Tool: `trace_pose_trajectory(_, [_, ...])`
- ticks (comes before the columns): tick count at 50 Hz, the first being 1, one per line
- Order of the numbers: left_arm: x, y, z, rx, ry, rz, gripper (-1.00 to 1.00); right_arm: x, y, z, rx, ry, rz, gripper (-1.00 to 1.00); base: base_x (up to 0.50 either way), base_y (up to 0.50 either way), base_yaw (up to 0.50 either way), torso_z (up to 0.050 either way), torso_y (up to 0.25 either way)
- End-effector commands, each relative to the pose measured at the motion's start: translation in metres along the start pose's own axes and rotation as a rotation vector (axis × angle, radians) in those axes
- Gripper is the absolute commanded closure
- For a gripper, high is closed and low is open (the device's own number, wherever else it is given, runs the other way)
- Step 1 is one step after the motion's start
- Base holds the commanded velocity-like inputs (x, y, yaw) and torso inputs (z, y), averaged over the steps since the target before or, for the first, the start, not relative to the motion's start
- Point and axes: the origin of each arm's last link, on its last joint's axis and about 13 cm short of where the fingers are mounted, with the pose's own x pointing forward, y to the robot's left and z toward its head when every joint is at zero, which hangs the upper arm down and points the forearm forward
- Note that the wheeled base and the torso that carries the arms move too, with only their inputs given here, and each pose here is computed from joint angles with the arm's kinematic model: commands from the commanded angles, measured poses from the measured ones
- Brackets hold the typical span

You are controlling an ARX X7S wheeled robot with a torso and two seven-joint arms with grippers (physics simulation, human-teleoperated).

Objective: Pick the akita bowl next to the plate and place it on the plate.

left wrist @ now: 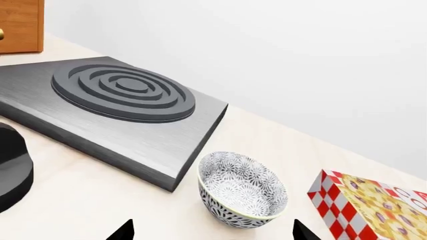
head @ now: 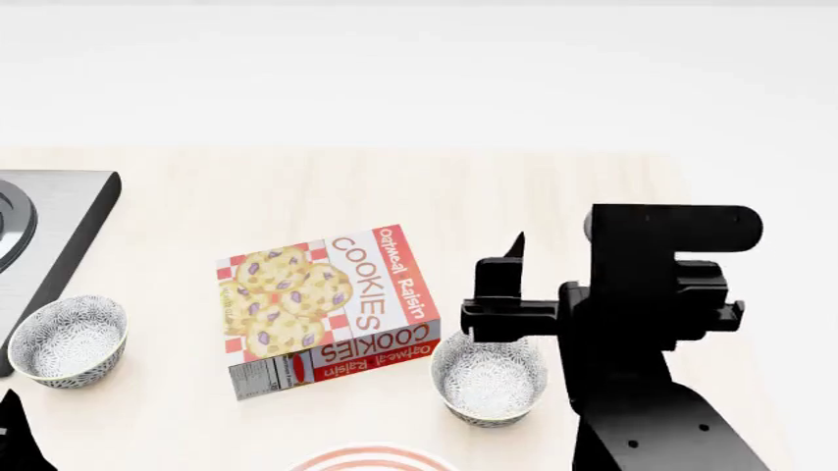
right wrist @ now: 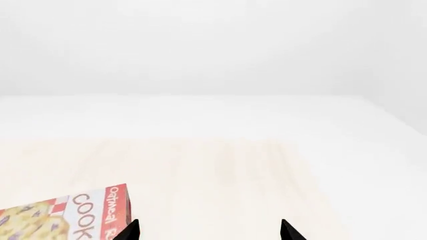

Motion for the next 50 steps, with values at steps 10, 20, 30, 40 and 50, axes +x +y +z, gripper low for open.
trace_pose_trajectory(10, [0.000,0.000,-0.001,-0.001,0.003,0.002,-1.00,0.058,-0.002,0.024,-0.007,0.185,-0.040,-1.00,0.00,0.00,0.00,0.000,0.000])
trace_pose_trajectory(20, [0.001,0.000,0.000,-0.004,0.002,0.004,-1.00,0.076,-0.004,0.013,-0.038,0.252,-0.040,-1.00,0.00,0.00,0.00,0.000,0.000])
trace_pose_trajectory(30, [0.001,0.000,0.000,-0.004,0.002,0.005,-1.00,0.088,-0.006,0.013,-0.010,0.303,-0.048,-1.00,0.00,0.00,0.00,0.000,0.000])
trace_pose_trajectory(40, [0.000,0.000,0.000,-0.004,0.002,0.006,-1.00,0.096,-0.006,0.008,0.027,0.373,-0.053,-1.00,0.00,0.00,0.00,0.000,0.000])
trace_pose_trajectory(50, [0.002,0.001,-0.001,-0.003,0.002,0.007,-1.00,0.102,-0.005,0.000,0.055,0.399,-0.032,-1.00,0.00,0.00,0.00,0.000,0.000])
